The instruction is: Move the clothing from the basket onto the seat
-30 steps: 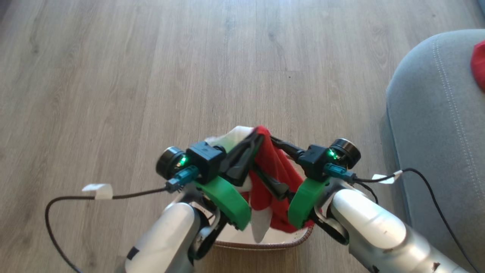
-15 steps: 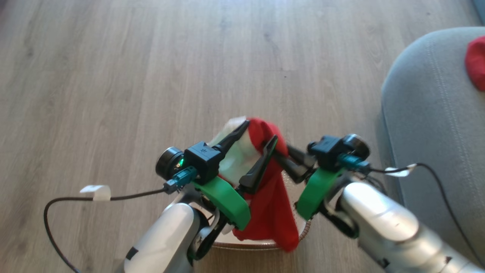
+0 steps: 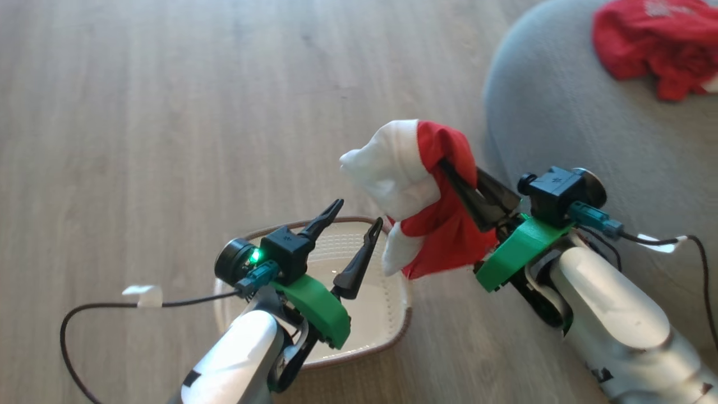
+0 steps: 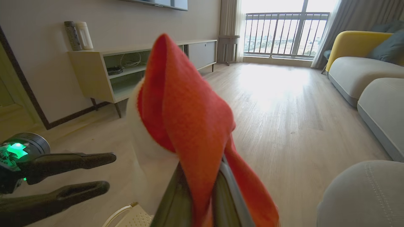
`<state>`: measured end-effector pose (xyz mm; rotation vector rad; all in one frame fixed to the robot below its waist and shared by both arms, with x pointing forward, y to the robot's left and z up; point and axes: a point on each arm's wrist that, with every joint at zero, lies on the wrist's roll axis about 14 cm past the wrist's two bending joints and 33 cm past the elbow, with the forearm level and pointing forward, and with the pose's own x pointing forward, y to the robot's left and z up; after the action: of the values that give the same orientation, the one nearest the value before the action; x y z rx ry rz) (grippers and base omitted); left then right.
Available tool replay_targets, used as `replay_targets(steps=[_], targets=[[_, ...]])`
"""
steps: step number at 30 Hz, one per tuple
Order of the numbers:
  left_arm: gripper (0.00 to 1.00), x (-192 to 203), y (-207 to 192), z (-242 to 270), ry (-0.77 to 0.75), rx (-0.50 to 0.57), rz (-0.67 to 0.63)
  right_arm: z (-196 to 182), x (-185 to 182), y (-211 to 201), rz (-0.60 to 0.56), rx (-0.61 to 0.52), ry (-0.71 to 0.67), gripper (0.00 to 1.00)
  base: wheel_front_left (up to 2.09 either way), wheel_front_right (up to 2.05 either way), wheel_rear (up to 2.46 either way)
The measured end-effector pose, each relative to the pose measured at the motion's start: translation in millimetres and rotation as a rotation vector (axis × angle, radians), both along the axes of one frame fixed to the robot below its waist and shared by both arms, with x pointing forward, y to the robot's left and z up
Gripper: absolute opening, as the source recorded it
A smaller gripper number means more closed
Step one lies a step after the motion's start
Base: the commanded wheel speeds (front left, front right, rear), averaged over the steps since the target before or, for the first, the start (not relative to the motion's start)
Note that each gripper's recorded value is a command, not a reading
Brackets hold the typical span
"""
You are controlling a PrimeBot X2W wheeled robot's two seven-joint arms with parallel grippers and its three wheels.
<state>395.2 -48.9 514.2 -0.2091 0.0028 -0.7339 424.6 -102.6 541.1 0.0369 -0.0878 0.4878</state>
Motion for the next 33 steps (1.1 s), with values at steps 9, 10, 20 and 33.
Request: replay_targets(steps=[9,10,20,33], targets=[[1.0,-17.6,-60.2,-25.3,0.061,0.0,-0.191,-3.4,-21.1,-78.0,-0.226,-0.005,0.007,0.0,0.0,0.0,0.0],[1.0,-19.8,-65.6,-27.5,0.064,0.003,-0.209,-4.3,-23.8,-85.6,-0.248,-0.006,0.009,0.0,0.0,0.0,0.0],[1.0,-17.6,-88.8,-47.1,0.105,-0.002,-0.284,-15.6,-24.0,-141.9,-0.423,-0.002,0.039,0.0,0.0,0.0,0.0],[1.0,56.1,-79.2,-119.4,0.184,0.007,-0.207,26.0,100.9,-217.9,-0.619,-0.02,-0.144,0.0,0.0,0.0,0.0]])
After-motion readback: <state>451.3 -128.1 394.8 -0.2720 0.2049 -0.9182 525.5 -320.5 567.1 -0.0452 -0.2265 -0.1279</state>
